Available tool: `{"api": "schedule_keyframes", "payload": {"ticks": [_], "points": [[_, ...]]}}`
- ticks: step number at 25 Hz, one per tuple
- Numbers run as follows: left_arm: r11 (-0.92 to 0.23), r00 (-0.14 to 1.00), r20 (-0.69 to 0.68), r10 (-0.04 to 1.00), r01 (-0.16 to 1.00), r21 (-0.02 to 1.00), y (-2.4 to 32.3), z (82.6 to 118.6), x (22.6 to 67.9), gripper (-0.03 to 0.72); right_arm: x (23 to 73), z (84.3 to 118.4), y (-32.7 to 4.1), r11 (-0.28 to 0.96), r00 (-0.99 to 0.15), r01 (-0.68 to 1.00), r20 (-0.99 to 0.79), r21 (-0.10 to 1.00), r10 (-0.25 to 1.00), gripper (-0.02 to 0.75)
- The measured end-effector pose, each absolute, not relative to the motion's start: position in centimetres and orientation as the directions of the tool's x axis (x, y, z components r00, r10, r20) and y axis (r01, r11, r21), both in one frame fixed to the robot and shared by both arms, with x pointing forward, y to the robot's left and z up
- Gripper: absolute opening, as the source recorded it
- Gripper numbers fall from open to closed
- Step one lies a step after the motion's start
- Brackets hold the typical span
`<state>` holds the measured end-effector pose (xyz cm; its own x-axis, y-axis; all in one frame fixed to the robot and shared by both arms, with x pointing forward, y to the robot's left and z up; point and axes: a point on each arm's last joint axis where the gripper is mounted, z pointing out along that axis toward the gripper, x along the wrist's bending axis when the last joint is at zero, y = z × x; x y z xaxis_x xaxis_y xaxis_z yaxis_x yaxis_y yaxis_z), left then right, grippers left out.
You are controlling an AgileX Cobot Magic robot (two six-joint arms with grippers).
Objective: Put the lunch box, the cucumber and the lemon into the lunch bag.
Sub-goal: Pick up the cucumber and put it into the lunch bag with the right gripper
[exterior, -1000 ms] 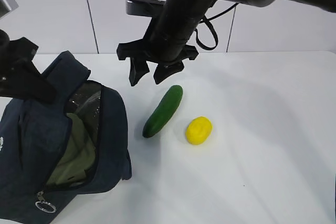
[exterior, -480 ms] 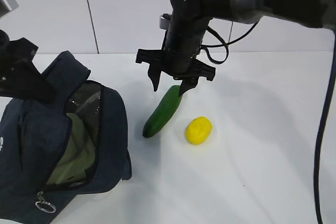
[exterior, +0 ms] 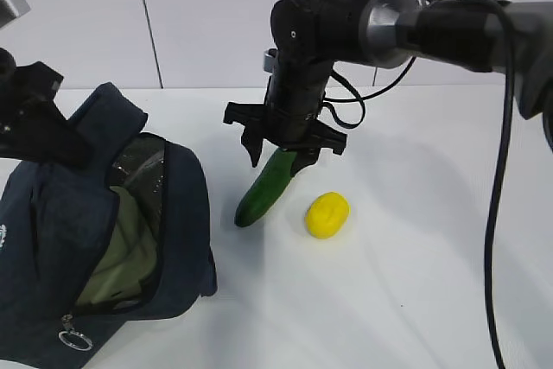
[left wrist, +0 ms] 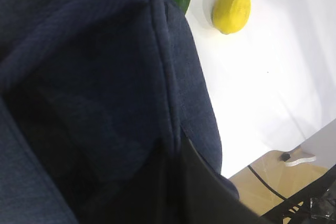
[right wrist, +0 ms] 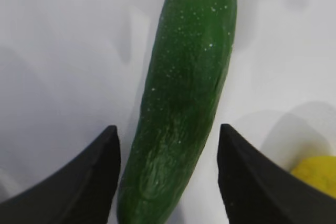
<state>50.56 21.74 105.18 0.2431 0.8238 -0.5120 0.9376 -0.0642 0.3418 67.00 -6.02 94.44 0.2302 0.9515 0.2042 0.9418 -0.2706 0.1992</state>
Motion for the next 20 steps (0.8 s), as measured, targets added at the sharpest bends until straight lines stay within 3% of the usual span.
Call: {"api": "schedule_keyframes", "payload": {"ticks": [12, 20], "points": [[-0.063, 0.243, -0.511, 0.824, 0.937, 0.344, 21.7, 105.2, 50.6, -0.006, 67.8, 91.9, -6.0, -0.254, 0.215, 0.939, 0.180, 0.233, 0.960, 0.447], [-0.061, 0.243, -0.510, 0.825, 0.936, 0.347, 21.8, 105.2, 50.6, -0.006, 68.0, 92.0, -6.1, -0.241, 0.201, 0.935, 0.170, 0.262, 0.965, 0.293]]}}
